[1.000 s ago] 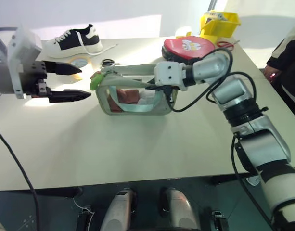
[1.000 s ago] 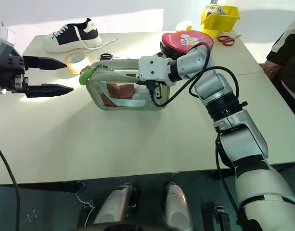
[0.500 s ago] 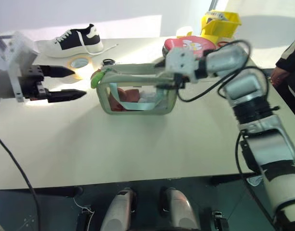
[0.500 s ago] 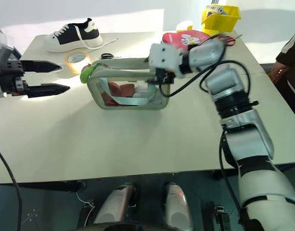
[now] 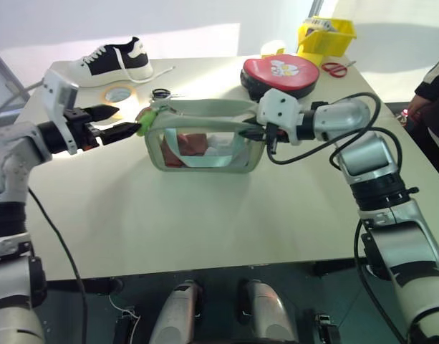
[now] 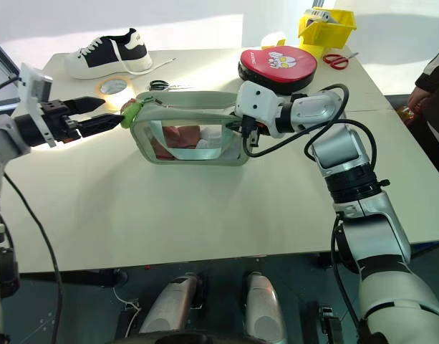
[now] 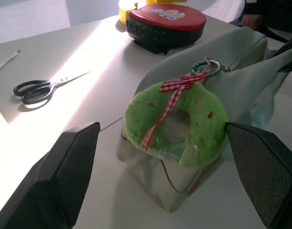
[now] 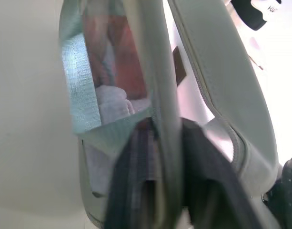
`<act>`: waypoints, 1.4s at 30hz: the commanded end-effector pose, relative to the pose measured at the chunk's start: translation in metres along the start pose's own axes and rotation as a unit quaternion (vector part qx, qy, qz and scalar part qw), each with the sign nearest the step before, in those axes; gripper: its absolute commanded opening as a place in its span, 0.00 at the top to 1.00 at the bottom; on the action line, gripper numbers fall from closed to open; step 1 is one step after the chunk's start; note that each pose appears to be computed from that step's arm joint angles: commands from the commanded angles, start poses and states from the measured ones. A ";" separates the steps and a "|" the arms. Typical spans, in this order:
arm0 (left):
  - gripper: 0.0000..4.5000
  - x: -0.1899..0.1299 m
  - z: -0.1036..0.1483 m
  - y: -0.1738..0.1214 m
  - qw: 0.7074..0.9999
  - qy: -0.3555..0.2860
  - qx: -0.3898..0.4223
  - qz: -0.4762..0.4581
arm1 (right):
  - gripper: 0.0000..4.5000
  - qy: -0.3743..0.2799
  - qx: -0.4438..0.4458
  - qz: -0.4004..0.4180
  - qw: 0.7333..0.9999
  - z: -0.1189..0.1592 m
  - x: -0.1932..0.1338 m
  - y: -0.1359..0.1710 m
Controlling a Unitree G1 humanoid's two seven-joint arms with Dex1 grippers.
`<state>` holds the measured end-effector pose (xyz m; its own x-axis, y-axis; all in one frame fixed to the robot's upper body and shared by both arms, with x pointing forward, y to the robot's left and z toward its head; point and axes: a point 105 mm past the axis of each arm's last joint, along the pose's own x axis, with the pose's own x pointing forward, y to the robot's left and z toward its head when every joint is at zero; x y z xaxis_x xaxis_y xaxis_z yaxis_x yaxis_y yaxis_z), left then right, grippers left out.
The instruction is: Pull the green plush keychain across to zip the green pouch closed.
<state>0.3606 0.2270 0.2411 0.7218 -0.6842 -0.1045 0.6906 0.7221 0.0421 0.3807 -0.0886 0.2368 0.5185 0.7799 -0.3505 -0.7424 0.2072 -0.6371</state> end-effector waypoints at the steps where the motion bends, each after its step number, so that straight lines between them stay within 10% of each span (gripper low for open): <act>1: 0.00 -0.002 0.014 -0.003 1.000 -0.013 0.025 -0.005 | 0.99 -0.009 -0.012 -0.012 1.000 0.011 -0.002 -0.006; 5: 0.20 -0.001 0.011 -0.003 1.000 -0.011 0.024 -0.008 | 1.00 -0.009 -0.013 -0.016 1.000 0.013 -0.003 -0.007; 12: 0.99 0.005 0.022 -0.002 0.999 -0.029 0.028 -0.010 | 1.00 -0.010 -0.012 -0.016 1.000 0.013 -0.002 -0.005; 20: 0.99 0.037 0.070 -0.033 0.990 -0.077 0.102 -0.054 | 1.00 -0.014 -0.011 -0.017 1.000 0.015 0.000 -0.005; 25: 0.99 0.058 0.032 -0.063 0.978 0.002 0.171 -0.116 | 1.00 -0.016 -0.011 -0.016 1.000 0.016 0.003 -0.004; 34: 0.13 0.046 0.055 -0.036 0.978 -0.003 0.201 -0.060 | 1.00 -0.018 -0.008 -0.021 1.000 0.016 0.003 -0.005; 42: 0.13 0.017 0.009 -0.023 0.975 0.081 0.197 -0.061 | 1.00 -0.015 -0.007 -0.023 1.000 0.015 0.001 -0.006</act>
<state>0.3603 0.1970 0.2461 0.6347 -0.7157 -0.2914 0.7656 0.5313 0.3626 0.3817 -0.0810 0.2359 0.5312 0.7774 -0.3370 -0.7399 0.2318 -0.6315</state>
